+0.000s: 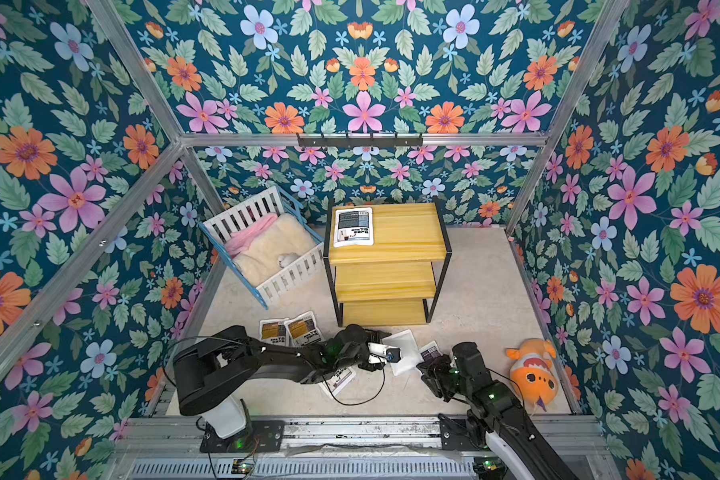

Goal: Place the bagged coffee beans on the shelf by color
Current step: Pick up the bagged coffee beans at the center of the board.

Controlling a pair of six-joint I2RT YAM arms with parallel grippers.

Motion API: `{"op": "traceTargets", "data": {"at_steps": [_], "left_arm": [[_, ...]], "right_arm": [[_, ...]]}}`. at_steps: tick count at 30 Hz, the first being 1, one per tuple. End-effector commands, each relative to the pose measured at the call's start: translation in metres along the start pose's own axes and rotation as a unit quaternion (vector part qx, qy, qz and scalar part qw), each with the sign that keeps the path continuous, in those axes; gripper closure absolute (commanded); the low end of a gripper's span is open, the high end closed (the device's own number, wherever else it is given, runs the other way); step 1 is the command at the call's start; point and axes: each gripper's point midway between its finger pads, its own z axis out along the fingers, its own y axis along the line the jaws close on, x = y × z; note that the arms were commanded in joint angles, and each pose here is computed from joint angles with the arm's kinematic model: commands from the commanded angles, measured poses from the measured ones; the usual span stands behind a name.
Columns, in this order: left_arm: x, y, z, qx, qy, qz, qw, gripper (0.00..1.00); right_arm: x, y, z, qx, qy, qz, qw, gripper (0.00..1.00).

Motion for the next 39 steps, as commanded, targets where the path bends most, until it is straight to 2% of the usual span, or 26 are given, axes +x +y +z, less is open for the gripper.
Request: {"op": "traceTargets", "data": {"at_steps": [1,8,14,20,21,27,32,36,39], "left_arm": [[-0.005,-0.008,0.005,0.025,-0.014,0.008,1.0,0.37],[0.003,-0.01,0.012,0.023,-0.001,0.013,1.0,0.39],[0.006,-0.014,0.012,0.029,0.0,0.011,1.0,0.4],[0.01,-0.018,0.014,0.033,0.003,0.01,0.999,0.4],[0.01,-0.018,0.014,0.033,0.002,0.01,0.999,0.4],[0.006,-0.016,0.013,0.03,-0.005,0.006,1.0,0.41],[0.0,-0.012,0.008,0.025,-0.013,0.001,1.0,0.41],[-0.009,-0.003,0.002,0.012,-0.023,0.004,1.0,0.38],[-0.028,0.011,-0.02,-0.014,-0.047,0.007,0.999,0.32]], "right_arm": [[-0.011,0.014,0.005,-0.032,-0.028,0.017,0.999,0.6],[-0.016,0.01,0.01,-0.034,-0.038,0.023,0.998,0.63],[-0.023,0.01,0.01,-0.03,-0.057,0.021,0.998,0.45],[-0.029,0.014,0.016,-0.032,-0.064,0.021,0.997,0.42],[-0.029,0.016,0.017,-0.035,-0.063,0.021,0.997,0.44],[-0.03,0.025,0.018,-0.047,-0.063,0.017,0.997,0.68],[-0.029,0.027,0.018,-0.066,-0.061,0.019,0.996,0.98],[-0.029,0.029,0.015,-0.069,-0.065,0.017,0.995,1.0],[-0.027,0.031,0.012,-0.068,-0.061,0.014,0.996,1.0]]}}
